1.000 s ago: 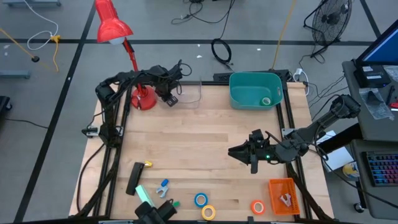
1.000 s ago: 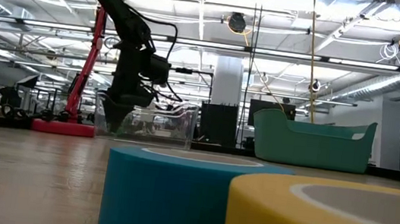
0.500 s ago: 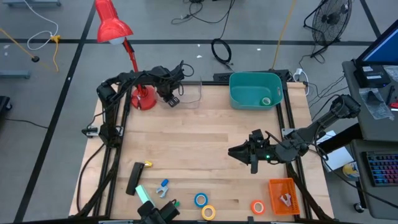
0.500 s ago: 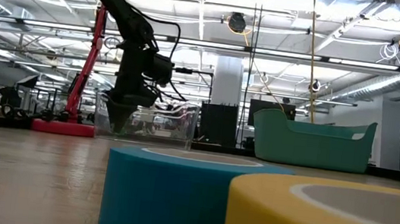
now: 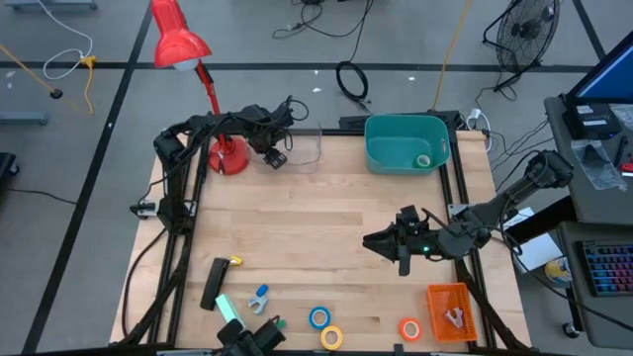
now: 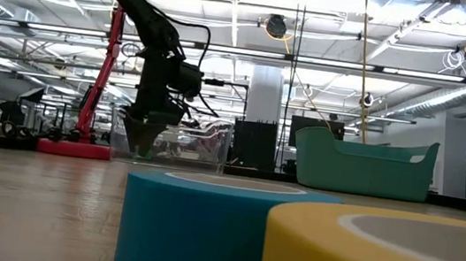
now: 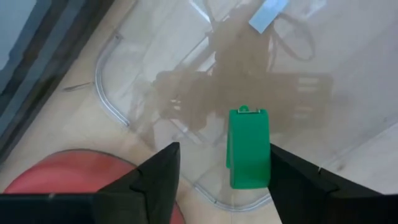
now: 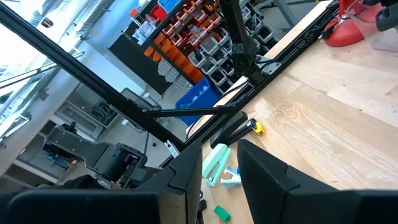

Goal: Pick and place Stapler, Stapler remover, tape
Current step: Put the small green stapler into the transparent bin, then put the big black stapler into the transparent bin

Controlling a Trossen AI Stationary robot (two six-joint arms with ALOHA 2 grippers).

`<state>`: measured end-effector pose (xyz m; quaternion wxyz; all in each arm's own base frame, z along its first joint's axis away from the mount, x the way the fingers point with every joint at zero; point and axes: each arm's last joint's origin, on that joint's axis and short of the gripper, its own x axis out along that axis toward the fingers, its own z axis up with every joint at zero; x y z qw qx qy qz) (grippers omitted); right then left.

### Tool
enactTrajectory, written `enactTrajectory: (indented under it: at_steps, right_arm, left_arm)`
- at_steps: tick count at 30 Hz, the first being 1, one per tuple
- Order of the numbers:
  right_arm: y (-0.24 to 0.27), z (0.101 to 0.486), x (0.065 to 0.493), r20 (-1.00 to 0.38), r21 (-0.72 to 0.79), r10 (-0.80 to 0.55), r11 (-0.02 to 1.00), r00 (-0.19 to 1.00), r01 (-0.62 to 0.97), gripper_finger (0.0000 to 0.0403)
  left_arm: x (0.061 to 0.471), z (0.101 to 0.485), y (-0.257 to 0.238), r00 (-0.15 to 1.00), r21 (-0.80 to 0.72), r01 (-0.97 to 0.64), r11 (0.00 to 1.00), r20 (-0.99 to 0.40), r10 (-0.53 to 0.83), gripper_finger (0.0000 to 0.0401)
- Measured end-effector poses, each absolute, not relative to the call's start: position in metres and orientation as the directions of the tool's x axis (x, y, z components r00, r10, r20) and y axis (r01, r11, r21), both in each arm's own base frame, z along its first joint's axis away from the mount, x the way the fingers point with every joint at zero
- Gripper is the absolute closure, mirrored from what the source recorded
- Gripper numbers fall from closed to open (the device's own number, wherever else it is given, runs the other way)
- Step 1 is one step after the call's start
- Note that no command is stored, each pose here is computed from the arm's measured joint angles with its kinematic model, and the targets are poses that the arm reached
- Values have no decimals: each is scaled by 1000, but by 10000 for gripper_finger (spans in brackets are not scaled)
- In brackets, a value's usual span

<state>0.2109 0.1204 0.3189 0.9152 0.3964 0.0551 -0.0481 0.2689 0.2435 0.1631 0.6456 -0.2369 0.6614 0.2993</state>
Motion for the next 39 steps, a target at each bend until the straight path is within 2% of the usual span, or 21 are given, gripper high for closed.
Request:
enactTrajectory:
  at_steps: [3, 9, 12, 14, 19, 26, 29, 32, 39]
  right_arm:
    - [120, 319, 211, -139, 720, -44, 681, 989, 132, 307]
    - [120, 319, 211, -139, 720, -44, 681, 989, 132, 307]
    - [120, 319, 211, -139, 720, -45, 681, 989, 132, 307]
    - [120, 319, 211, -139, 720, -45, 681, 989, 132, 307]
    - [119, 319, 212, -139, 720, -52, 680, 989, 137, 307]
    - [119, 319, 212, -139, 720, -51, 680, 989, 136, 307]
    - [119, 319, 212, -139, 720, -51, 680, 989, 136, 307]
    - [119, 319, 212, -139, 720, -51, 680, 989, 136, 307]
    - [119, 319, 212, -140, 717, -49, 683, 989, 136, 307]
  left_arm:
    - [269, 163, 244, -51, 90, -709, 700, -996, 77, 182]
    - [271, 164, 240, -57, 89, -705, 703, -996, 68, 235]
    - [274, 169, 240, 14, 22, -713, 701, -999, 47, 249]
    - [277, 176, 239, 66, -2, -699, 715, -996, 61, 250]
    - [280, 181, 243, 76, 10, -718, 696, -993, 92, 238]
    - [286, 202, 244, 90, 35, -696, 717, -987, 136, 218]
    - [290, 222, 243, 148, 18, -690, 724, -975, 166, 217]
    - [296, 245, 232, 262, -60, -653, 755, -953, 151, 217]
    - [309, 298, 167, 476, -204, -471, 858, -878, 53, 217]
